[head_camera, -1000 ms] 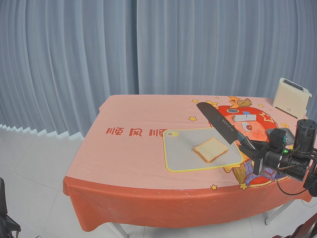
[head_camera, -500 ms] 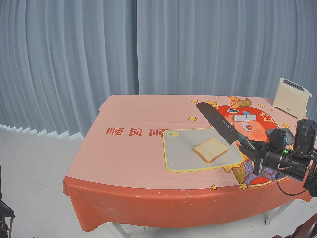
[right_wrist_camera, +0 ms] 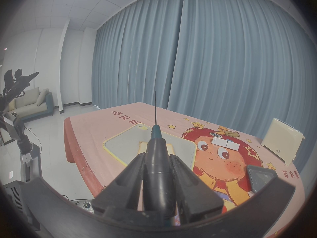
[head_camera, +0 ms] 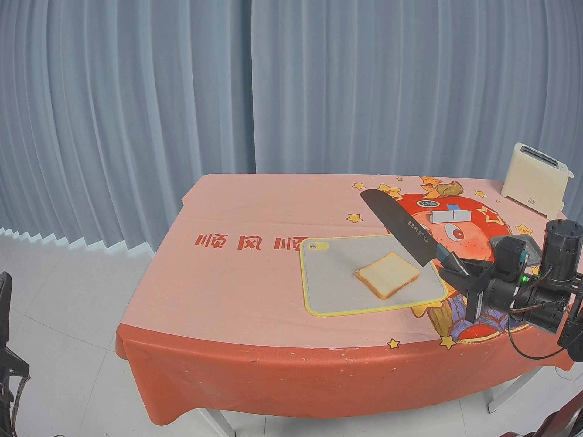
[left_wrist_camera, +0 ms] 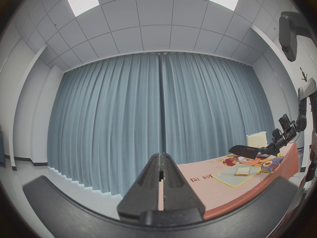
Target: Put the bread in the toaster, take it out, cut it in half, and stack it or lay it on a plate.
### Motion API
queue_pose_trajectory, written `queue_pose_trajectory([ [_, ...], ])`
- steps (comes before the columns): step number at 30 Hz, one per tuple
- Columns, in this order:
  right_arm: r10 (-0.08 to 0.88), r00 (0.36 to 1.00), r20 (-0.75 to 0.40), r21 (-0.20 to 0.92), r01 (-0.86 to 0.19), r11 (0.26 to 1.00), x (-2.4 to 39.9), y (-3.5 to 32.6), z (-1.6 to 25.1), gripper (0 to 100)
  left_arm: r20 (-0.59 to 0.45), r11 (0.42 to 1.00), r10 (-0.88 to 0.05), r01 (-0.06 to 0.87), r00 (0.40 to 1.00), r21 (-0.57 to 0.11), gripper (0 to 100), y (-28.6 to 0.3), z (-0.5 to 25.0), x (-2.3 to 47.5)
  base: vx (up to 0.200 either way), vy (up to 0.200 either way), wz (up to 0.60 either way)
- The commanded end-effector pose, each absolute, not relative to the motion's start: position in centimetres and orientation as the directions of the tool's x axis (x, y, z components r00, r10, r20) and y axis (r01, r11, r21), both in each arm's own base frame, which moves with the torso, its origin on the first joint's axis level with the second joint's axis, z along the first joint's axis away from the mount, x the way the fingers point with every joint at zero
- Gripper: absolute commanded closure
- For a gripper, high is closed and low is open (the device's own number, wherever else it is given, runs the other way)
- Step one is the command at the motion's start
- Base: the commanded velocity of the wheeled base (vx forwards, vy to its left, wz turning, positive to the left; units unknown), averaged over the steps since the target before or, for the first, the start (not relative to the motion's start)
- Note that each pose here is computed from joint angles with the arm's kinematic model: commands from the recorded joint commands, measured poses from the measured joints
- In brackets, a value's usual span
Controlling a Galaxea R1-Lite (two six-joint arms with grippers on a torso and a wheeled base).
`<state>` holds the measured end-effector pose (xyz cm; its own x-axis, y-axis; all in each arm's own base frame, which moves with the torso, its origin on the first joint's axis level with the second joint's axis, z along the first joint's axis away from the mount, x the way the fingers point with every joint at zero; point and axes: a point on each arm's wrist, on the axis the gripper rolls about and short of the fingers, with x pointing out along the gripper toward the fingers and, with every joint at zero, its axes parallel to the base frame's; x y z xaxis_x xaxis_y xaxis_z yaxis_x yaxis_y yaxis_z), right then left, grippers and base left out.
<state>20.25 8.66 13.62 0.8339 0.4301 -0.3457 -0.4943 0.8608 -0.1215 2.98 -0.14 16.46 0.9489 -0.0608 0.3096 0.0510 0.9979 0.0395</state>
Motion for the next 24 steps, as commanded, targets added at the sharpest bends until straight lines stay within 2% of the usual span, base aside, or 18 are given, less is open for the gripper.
queue_pose_trajectory([
  [1, 0.431, 0.832, -0.349, -0.121, -0.496, 0.86, 20.3, 8.7, 13.5, 100, 0.254, 0.998, -0.067, 0.06, 0.965, 0.038, 100, -0.2, 16.2, 4.2, 0.0, 0.0, 0.0],
  [14, 0.429, 0.831, -0.355, -0.119, -0.495, 0.861, 20.5, 8.7, 13.4, 100, 0.235, 0.973, -0.231, 0.227, 0.944, 0.044, 100, -1.0, 19.1, 6.7, 0.0, 0.0, 0.0],
  [16, 0.427, 0.828, -0.363, -0.118, -0.496, 0.86, 20.6, 8.8, 13.2, 100, 0.233, 0.959, -0.281, 0.277, 0.931, 0.05, 100, -1.2, 19.7, 7.2, 0.0, 0.0, 0.0],
  [18, 0.427, 0.828, -0.363, -0.118, -0.496, 0.86, 20.7, 8.8, 13.2, 100, 0.235, 0.958, -0.286, 0.281, 0.929, 0.053, 100, -1.2, 19.8, 7.2, 0.0, 0.0, 0.0],
  [19, 0.429, 0.822, -0.375, -0.117, -0.501, 0.857, 20.7, 8.9, 12.9, 100, 0.229, 0.918, -0.396, 0.389, 0.889, 0.079, 100, -1.6, 21.5, 8.2, 0.0, 0.0, 0.0],
  [22, 0.431, 0.822, -0.372, -0.116, -0.502, 0.857, 20.6, 9.0, 13.0, 100, 0.208, 0.899, -0.437, 0.43, 0.875, 0.083, 100, -1.8, 22.9, 9.2, 0.0, 0.0, 0.0],
  [24, 0.435, 0.823, -0.365, -0.114, -0.503, 0.857, 20.5, 9.0, 13.1, 100, 0.15, 0.891, -0.454, 0.449, 0.878, 0.066, 100, -2.1, 25.5, 11.4, 0.0, 0.0, 0.0],
])
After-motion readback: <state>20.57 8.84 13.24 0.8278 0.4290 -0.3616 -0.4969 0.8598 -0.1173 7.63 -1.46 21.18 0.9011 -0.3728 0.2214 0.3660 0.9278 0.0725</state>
